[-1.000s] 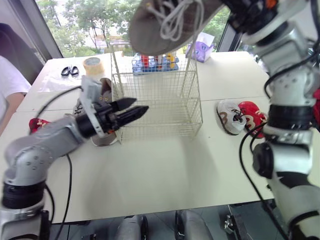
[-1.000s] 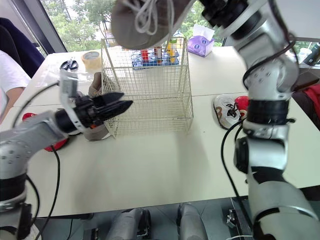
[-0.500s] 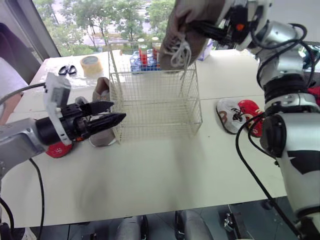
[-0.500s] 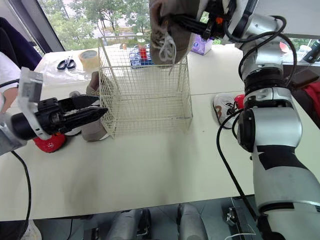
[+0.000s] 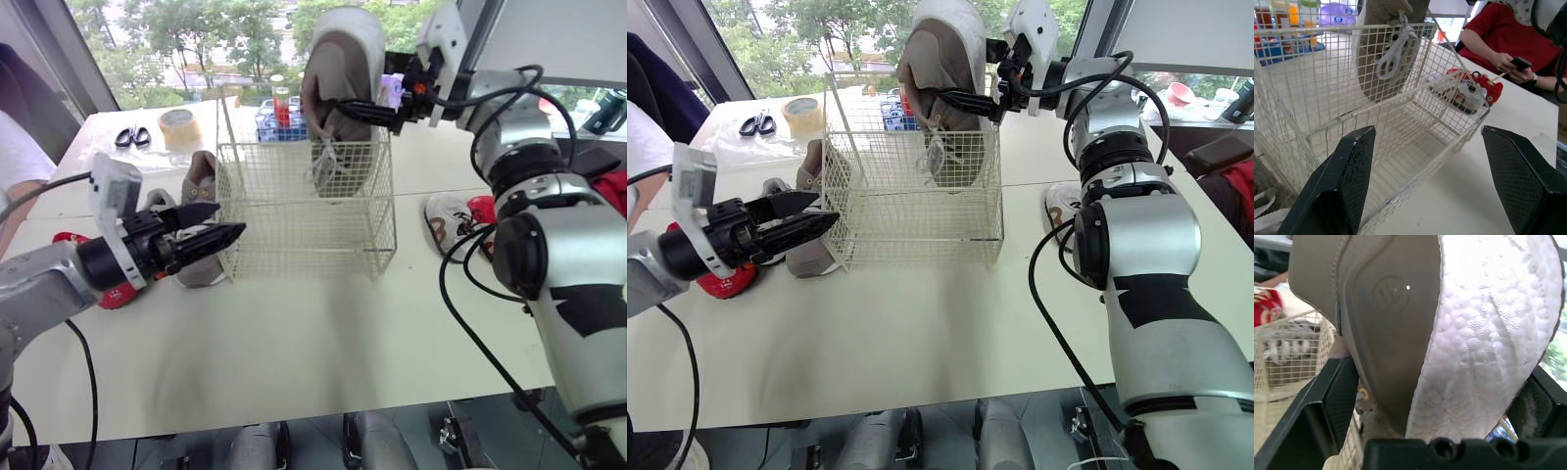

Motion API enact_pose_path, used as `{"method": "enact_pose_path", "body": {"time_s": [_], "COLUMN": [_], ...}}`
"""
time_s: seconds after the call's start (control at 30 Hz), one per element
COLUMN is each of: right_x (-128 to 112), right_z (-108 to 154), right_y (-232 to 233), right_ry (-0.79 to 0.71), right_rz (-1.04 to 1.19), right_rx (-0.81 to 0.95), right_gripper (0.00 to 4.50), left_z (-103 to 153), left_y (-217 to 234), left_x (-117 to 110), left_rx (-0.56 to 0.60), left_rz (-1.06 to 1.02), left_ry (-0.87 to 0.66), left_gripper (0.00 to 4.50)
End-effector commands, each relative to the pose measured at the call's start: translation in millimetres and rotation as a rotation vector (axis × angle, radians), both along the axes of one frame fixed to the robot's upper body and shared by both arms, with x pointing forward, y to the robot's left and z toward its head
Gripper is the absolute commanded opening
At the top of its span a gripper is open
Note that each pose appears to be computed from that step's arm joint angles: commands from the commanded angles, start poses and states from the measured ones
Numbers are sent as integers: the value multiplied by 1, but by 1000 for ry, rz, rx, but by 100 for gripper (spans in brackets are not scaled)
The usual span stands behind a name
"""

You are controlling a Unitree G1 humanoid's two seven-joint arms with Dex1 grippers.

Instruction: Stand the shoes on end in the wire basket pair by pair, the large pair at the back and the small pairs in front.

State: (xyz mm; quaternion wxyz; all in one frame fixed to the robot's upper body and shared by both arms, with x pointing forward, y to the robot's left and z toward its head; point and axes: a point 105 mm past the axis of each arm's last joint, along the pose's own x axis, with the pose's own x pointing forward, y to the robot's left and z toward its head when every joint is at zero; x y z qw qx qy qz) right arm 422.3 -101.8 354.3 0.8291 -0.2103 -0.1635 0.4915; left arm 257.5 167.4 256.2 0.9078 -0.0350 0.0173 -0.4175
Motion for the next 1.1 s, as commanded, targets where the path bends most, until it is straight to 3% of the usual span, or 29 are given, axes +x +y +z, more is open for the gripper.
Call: {"method": "enact_pose_path", "body": {"time_s": [0.03, 0.37, 0.63, 0.77, 0.93, 1.03, 1.1], "right_x": [-11, -19, -18, -17, -8, -12, -17], "right_z": [40, 31, 8, 10, -1, 5, 8], "right_y": [-16, -31, -30, -40, -56, -54, -51], "right_ry": [-120, -29, 113, 84, -80, -149, -106], "right_rz": [-22, 56, 101, 59, -125, -114, -56], "right_rx": [56, 54, 20, -5, -255, -329, -300], "right_gripper": [447, 447, 447, 447, 447, 447, 447], "left_z": [7, -3, -7, -11, -12, -14, -15], "left_y": [1, -1, -4, -3, -3, -4, -5], "left_x": [-1, 13, 19, 20, 23, 25, 26], "left_rx": [-7, 4, 28, 44, 44, 45, 49], "left_rz": [14, 5, -3, 6, 8, 8, 7], "left_ry": [-50, -18, -16, -13, -11, -8, -7], "left_gripper": [355, 355, 355, 355, 355, 355, 355]}}
